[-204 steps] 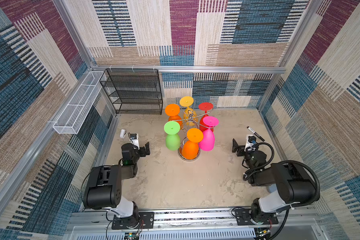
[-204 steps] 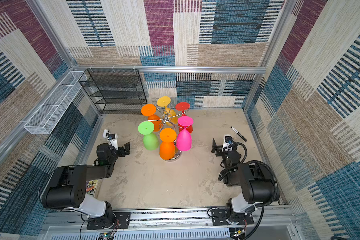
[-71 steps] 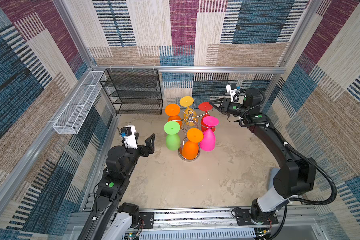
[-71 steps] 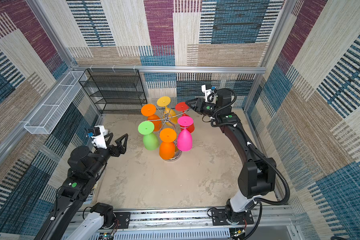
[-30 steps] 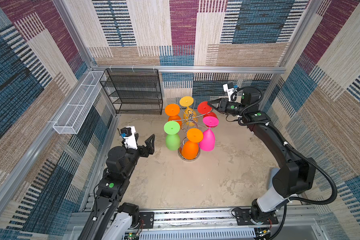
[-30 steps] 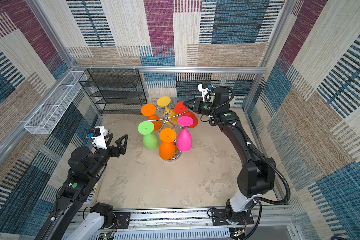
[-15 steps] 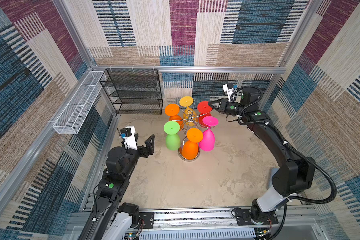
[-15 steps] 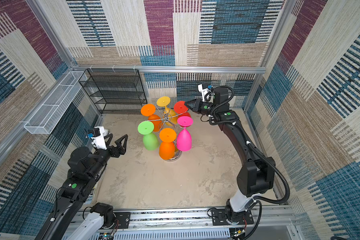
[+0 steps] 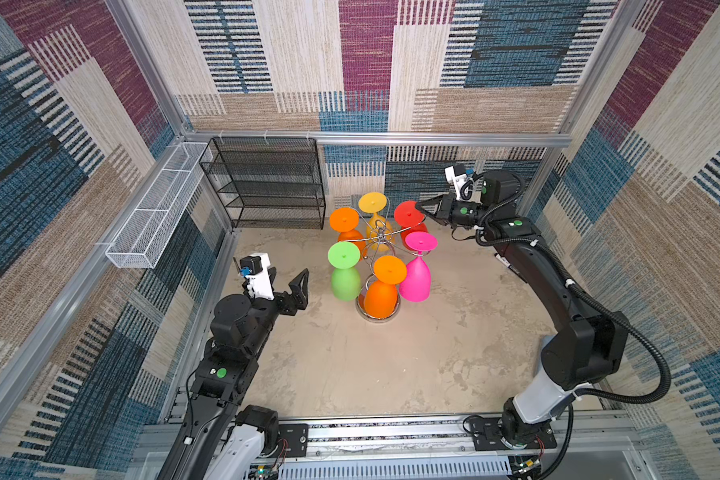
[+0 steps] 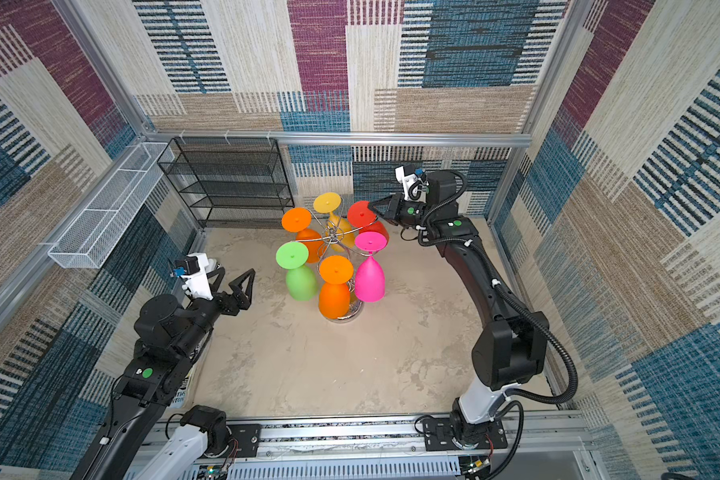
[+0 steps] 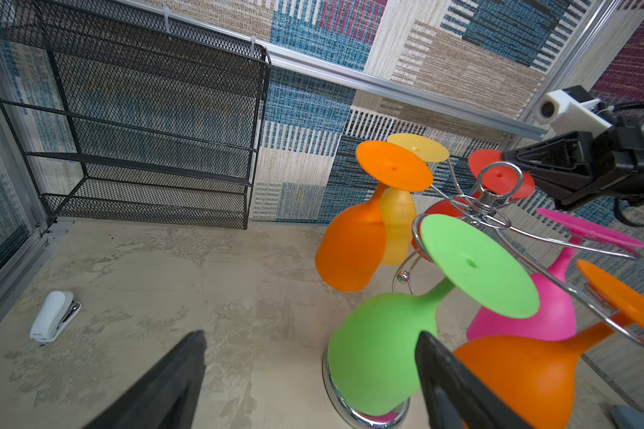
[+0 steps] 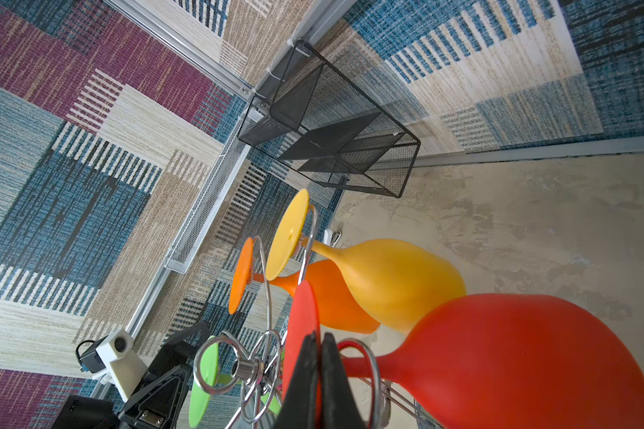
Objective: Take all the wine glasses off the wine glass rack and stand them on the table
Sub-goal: 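Close the right gripper on the red glass's foot at the rack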
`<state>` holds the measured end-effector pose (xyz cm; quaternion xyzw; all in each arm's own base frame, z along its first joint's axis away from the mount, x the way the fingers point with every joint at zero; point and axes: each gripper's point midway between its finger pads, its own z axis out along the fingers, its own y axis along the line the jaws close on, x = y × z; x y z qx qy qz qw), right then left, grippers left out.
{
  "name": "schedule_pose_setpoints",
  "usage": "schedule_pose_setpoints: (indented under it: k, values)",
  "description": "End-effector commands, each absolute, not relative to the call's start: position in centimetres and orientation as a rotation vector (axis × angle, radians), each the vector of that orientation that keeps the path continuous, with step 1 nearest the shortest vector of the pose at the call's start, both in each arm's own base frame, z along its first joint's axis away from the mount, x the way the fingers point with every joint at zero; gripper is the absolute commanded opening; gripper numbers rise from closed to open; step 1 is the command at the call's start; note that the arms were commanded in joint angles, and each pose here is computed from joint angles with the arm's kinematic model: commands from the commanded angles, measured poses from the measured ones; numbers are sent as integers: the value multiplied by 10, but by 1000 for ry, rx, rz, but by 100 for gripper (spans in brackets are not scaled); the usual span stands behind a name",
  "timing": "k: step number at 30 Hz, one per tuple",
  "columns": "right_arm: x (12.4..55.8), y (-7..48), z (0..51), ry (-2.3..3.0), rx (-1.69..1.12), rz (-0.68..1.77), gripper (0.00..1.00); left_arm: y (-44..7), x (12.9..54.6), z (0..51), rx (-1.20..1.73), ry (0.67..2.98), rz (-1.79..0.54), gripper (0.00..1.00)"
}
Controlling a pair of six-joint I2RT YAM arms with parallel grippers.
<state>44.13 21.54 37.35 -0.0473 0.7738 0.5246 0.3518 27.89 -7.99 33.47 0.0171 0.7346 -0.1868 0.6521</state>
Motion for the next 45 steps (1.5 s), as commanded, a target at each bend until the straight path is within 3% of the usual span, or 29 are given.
schedule_pose_setpoints:
  k: [1,17,45]
  values:
    - [439,214,373,2028,-81,1427,0,-79,279,335,39,1665,-420,90]
    - [430,199,388,1954,-53,1613,0,-79,278,334,34,1662,-423,90]
    - [406,189,401,1929,-74,1588,0,-79,280,331,26,1672,-423,90]
